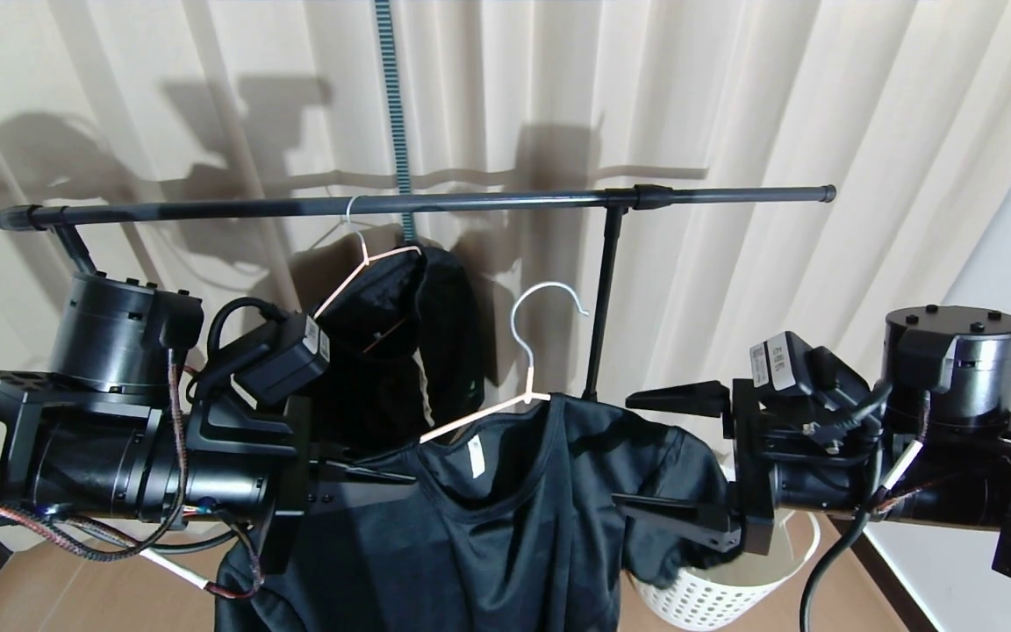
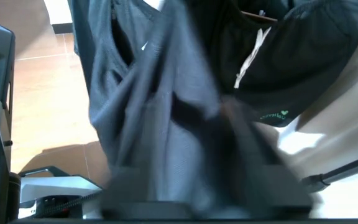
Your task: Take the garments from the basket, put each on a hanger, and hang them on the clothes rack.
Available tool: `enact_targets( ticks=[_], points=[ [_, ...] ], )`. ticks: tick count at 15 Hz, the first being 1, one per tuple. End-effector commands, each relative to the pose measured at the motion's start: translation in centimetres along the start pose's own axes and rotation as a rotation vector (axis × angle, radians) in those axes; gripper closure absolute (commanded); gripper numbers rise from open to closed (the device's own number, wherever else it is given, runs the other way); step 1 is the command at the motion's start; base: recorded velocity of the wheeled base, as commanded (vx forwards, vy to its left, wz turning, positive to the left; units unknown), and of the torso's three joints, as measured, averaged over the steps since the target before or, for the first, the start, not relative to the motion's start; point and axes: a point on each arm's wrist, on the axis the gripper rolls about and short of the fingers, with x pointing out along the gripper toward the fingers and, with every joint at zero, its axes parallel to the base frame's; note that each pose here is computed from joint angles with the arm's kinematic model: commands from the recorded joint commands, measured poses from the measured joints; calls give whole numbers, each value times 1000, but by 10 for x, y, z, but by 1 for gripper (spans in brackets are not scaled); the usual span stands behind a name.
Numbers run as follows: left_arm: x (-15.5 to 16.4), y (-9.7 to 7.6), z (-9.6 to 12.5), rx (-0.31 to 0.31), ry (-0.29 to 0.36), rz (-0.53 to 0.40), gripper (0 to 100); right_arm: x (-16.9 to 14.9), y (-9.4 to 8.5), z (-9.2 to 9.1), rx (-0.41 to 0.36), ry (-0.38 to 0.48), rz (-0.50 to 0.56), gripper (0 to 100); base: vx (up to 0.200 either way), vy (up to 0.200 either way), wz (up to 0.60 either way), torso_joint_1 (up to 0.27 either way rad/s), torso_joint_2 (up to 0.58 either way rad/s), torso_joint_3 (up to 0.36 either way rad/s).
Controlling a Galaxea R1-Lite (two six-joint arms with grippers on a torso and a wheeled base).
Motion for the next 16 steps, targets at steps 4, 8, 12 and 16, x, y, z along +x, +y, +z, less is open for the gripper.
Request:
enact_targets(
  ticks=[4,8,12,16],
  points=[
    [-12,-9,-10,31,-43,36,100,-15,-16,-3,-12,4,-84,0,0,0,0,0,0,0],
    [-26,-20,-9,54,-68,61,100,-34,-35,-10,-3,19,-187,0,0,0,0,0,0,0],
    [-37,-27,-9,69,-89,89,100,-44,-41,-34,22,85,-225,0,0,0,0,0,0,0],
    [-41,-33,-9,82,-100,89,100,-35,-46,-63,95,159,-204,0,0,0,0,0,0,0]
  ],
)
